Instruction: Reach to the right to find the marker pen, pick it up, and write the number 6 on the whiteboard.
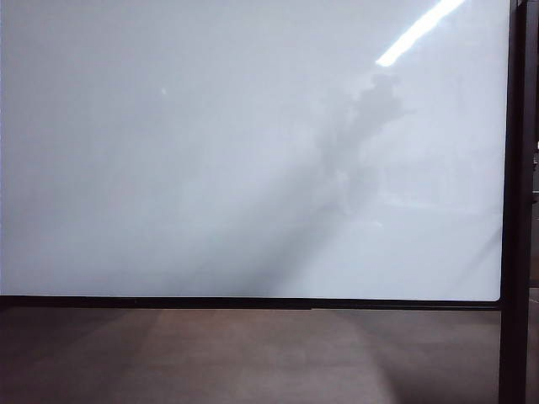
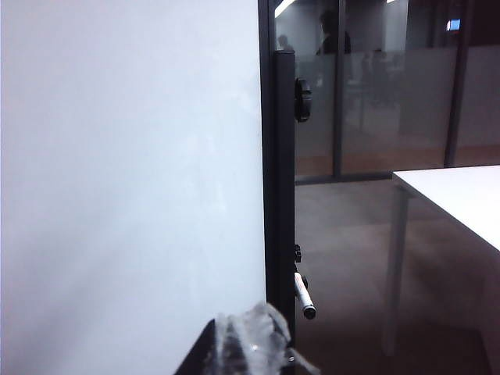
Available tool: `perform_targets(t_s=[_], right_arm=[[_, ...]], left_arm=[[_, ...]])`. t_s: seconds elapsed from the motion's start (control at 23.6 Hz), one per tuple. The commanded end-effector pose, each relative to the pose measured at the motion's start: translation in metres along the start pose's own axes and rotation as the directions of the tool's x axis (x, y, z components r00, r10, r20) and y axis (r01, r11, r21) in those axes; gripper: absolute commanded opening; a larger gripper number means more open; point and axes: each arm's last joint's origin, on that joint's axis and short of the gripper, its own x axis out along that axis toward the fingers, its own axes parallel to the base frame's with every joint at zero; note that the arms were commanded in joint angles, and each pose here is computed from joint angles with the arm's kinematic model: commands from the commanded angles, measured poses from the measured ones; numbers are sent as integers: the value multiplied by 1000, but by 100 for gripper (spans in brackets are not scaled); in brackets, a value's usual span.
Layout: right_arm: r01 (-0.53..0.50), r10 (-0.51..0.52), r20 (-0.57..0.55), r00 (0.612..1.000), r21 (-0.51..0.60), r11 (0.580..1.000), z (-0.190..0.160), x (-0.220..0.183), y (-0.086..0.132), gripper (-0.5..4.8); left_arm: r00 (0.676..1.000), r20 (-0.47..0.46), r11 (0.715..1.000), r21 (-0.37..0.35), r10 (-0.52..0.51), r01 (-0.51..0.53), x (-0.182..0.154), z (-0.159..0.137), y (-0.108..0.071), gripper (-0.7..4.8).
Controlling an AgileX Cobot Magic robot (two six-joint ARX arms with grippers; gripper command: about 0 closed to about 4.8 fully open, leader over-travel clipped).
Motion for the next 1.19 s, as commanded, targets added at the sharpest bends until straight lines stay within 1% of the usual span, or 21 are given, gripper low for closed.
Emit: perform_targets(t_s=[0.04,0.13,0.17,0.25,0.3,0.38,0.42,0.47,0.51,0.55,0.59,0.72,0.76,0.85,0.89,0.98,1.02,1.06,1.1,1.15,1.19], right_arm=[[-1,2,72,997,-10,1000,14,24,3,-5],[1,3,119,993,-35,999,16,39,5,-5],[4,1,114,993,-43,999,13,46,6,-5],[22,-19,68,998,-52,998,4,61,4,-5],[48,-47,29,998,-61,997,-4,72,-1,-5],[70,-70,3,998,-69,995,-11,82,-6,-5],[72,-73,-8,997,-75,995,-16,89,-12,-5],[67,-69,-13,998,-79,995,-19,94,-16,-5],[45,-47,-26,999,-84,995,-24,100,-23,-5],[31,-35,-40,999,-86,996,-27,104,-28,-5],[34,-40,-67,997,-87,996,-34,110,-36,-5],[68,-76,-100,992,-83,994,-47,121,-48,-5],[85,-93,-90,992,-86,993,-52,127,-52,-5],[99,-106,-76,991,-89,991,-61,137,-60,-5],[87,-94,-78,993,-88,992,-67,141,-61,-5],[16,-21,-108,994,-55,998,-81,150,-62,-5],[2,-8,-116,993,-52,999,-87,153,-63,-5],[-9,2,-122,993,-50,999,-95,158,-65,35],[-17,11,-122,993,-49,999,-100,161,-65,190],[-17,11,-120,993,-49,999,-106,165,-66,306],[-17,11,-115,993,-50,999,-112,168,-67,300]], left_arm=[[994,10,994,0,-110,110,19,20,-4,-6],[985,-25,985,-6,-170,170,34,30,-10,-6],[982,-35,983,-9,-186,185,39,33,-13,-6],[967,-64,969,-18,-248,248,53,40,-24,-6],[951,-77,954,-24,-299,298,62,45,-34,-6],[932,-87,936,-30,-351,350,70,51,-45,-6],[917,-95,922,-35,-388,387,76,54,-54,-6],[908,-98,913,-38,-408,406,79,56,-58,-6],[880,-101,886,-45,-464,462,83,59,-67,-6],[868,-102,874,-48,-487,484,84,60,-71,-6],[843,-107,849,-53,-528,525,84,62,-80,-6],[805,-122,814,-61,-581,578,80,65,-90,-6],[766,-140,778,-71,-627,624,77,67,-93,-6],[709,-148,723,-86,-690,686,75,72,-99,-6],[699,-153,714,-87,-699,695,74,74,-101,-6],[693,-153,708,-88,-705,700,73,75,-103,-6],[692,-154,708,-88,-705,701,73,75,-103,-6],[692,-154,708,-89,-705,701,73,75,-103,-6],[692,-154,707,-89,-705,701,73,75,-103,-6],[692,-152,707,-89,-705,701,73,76,-102,-6],[692,-150,707,-88,-706,702,73,76,-102,-6]])
